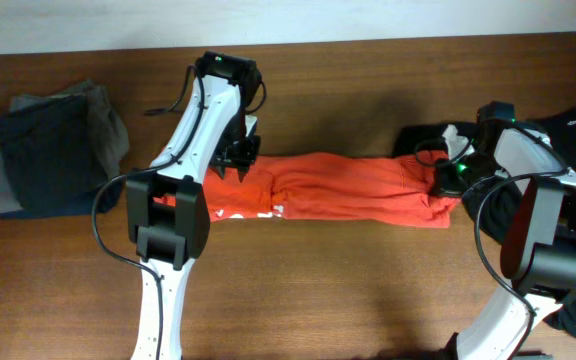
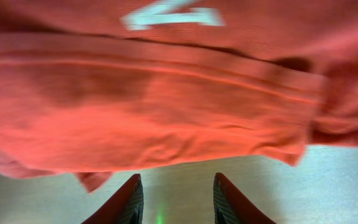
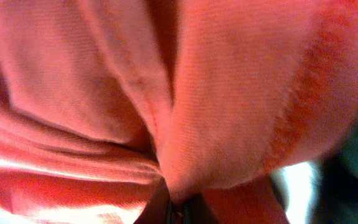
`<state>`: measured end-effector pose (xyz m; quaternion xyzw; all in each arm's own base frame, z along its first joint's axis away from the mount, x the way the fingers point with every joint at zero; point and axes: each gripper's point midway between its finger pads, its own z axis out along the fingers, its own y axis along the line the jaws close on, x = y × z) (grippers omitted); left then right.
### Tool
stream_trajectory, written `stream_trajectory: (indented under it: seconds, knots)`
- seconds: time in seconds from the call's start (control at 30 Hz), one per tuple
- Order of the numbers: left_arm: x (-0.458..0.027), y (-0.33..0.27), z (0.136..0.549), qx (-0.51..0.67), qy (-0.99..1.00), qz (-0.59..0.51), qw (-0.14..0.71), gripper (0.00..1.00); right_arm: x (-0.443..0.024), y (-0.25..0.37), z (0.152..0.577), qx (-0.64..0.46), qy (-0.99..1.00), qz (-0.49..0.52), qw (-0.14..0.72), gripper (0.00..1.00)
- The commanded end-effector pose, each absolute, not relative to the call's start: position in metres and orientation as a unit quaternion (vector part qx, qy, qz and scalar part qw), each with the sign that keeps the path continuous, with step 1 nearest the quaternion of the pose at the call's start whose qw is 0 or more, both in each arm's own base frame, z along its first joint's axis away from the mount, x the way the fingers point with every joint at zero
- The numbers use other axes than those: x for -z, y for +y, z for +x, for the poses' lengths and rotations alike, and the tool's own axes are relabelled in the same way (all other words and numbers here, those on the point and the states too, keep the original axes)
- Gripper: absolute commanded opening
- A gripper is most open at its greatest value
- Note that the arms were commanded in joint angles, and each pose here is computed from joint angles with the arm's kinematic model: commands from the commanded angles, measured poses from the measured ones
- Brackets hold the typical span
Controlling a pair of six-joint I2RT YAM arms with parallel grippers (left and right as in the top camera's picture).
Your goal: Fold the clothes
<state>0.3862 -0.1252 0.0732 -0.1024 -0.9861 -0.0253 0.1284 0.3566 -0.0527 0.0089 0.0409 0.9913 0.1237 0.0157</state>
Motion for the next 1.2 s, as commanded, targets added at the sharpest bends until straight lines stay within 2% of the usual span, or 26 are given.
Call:
stream_trajectory:
  seconds: [0.0,0.17,0.23,0.33,0.53,0.77,1.13,1.17]
  knots:
    - [-0.087,-0.107,0.395,0.014,-0.990,-0.085,0.110,0.37,-0.037,-0.096,0.363,-0.055,0.991,0.118,0.033,0.04]
    - [-0.091,-0.082,0.401,0.009,-0.993,-0.054,0.106,0.37,-0.097,-0.086,0.382,-0.060,0.989,0.103,0.087,0.04]
    - [-0.091,-0.074,0.403,0.008,-0.993,-0.043,0.106,0.38,-0.124,-0.056,0.389,-0.059,0.991,0.061,0.103,0.04]
    - [-0.091,-0.068,0.404,0.007,-0.994,-0.036,0.106,0.37,-0.134,-0.018,0.393,-0.066,0.992,0.037,0.102,0.04]
    - [-0.091,-0.063,0.404,0.007,-0.994,-0.030,0.106,0.37,-0.125,0.076,0.390,-0.080,0.992,-0.042,0.086,0.04]
    - [-0.091,-0.065,0.404,0.001,-0.994,-0.029,0.106,0.37,-0.087,0.172,0.379,-0.088,0.988,-0.115,0.060,0.04]
    - [-0.092,-0.067,0.404,-0.005,-0.994,-0.029,0.107,0.37,-0.059,0.247,0.376,-0.097,0.980,-0.152,0.086,0.04]
    - [-0.092,-0.068,0.404,-0.008,-0.994,-0.030,0.107,0.37,-0.058,0.250,0.377,-0.098,0.979,-0.154,0.089,0.09]
